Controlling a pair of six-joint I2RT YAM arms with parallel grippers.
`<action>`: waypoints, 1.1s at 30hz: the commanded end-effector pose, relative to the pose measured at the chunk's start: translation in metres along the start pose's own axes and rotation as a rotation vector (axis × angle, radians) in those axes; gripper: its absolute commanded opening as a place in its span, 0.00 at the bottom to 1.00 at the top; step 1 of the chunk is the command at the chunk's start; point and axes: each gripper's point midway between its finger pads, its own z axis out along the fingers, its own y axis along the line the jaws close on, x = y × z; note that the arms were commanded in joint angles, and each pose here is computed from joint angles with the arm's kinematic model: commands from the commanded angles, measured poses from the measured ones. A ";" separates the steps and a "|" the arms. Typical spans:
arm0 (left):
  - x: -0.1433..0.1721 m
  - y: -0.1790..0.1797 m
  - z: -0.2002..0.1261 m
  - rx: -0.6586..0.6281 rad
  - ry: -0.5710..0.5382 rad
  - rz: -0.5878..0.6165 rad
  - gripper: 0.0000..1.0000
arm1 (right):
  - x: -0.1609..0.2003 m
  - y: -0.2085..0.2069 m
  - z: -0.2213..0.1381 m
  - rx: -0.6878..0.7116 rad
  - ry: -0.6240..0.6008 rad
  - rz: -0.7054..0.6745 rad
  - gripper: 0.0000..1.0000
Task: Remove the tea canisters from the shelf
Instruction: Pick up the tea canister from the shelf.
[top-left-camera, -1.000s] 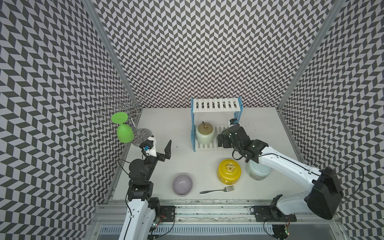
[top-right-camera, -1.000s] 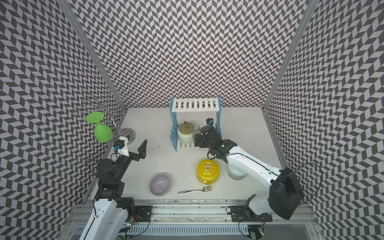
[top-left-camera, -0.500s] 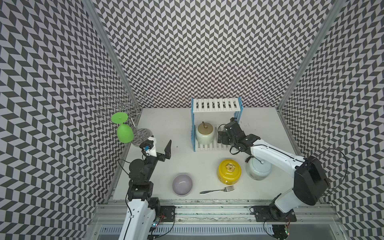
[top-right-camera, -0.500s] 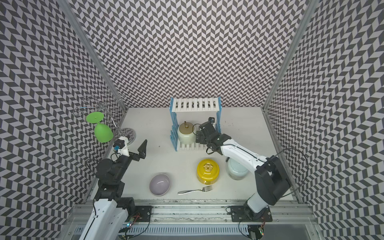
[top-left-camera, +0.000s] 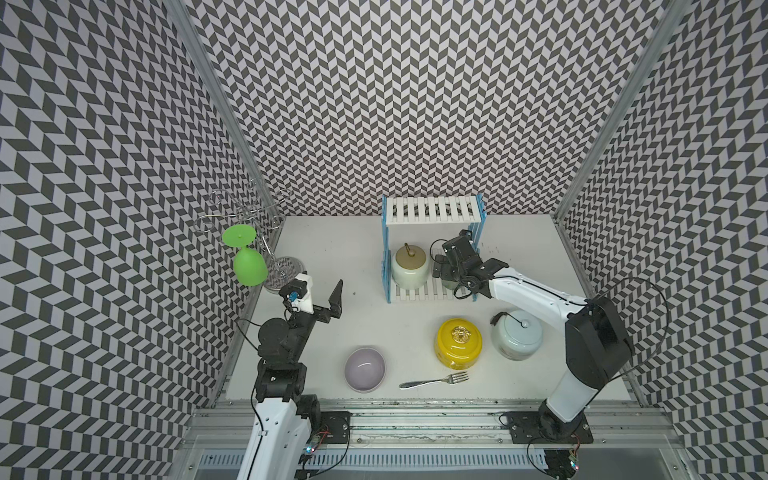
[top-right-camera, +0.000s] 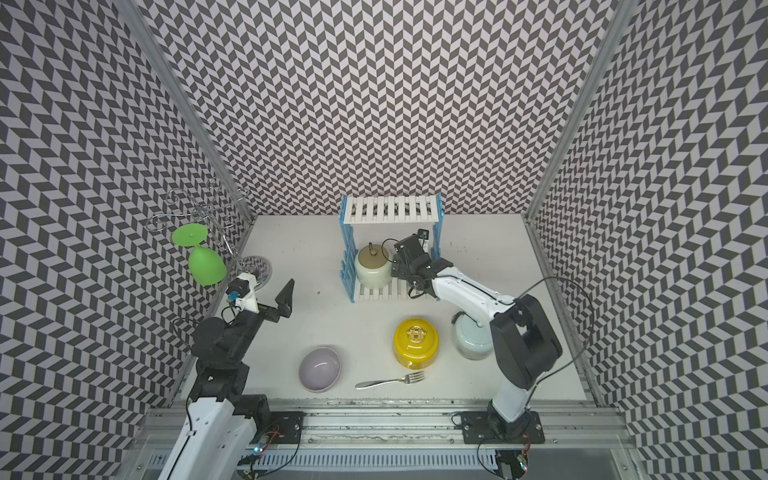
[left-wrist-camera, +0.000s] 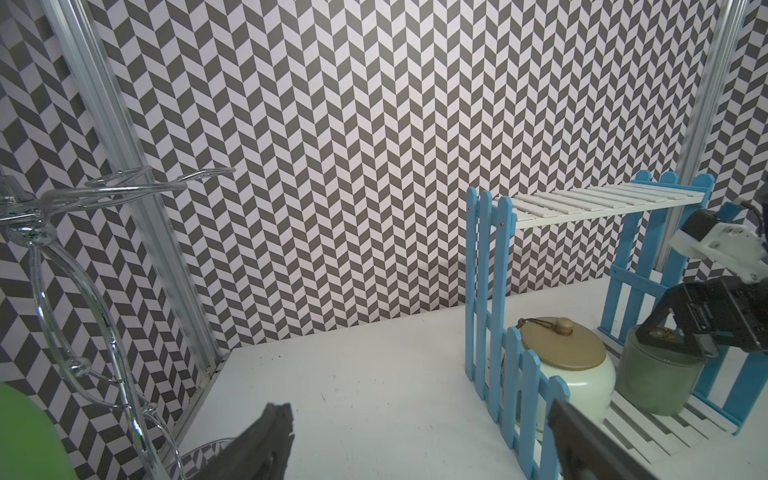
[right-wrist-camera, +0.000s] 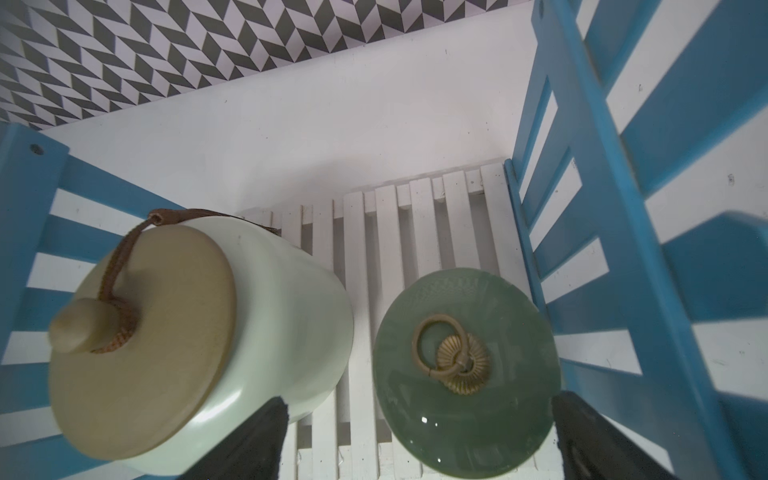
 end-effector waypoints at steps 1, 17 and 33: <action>-0.014 0.001 -0.001 -0.008 -0.034 0.025 1.00 | -0.005 -0.007 0.007 0.054 -0.021 0.023 1.00; -0.025 -0.002 -0.007 -0.005 -0.081 0.041 1.00 | 0.001 -0.016 0.035 0.132 -0.055 0.108 1.00; -0.024 -0.001 -0.007 -0.009 -0.078 0.040 1.00 | -0.003 -0.022 0.052 0.112 -0.051 0.097 0.84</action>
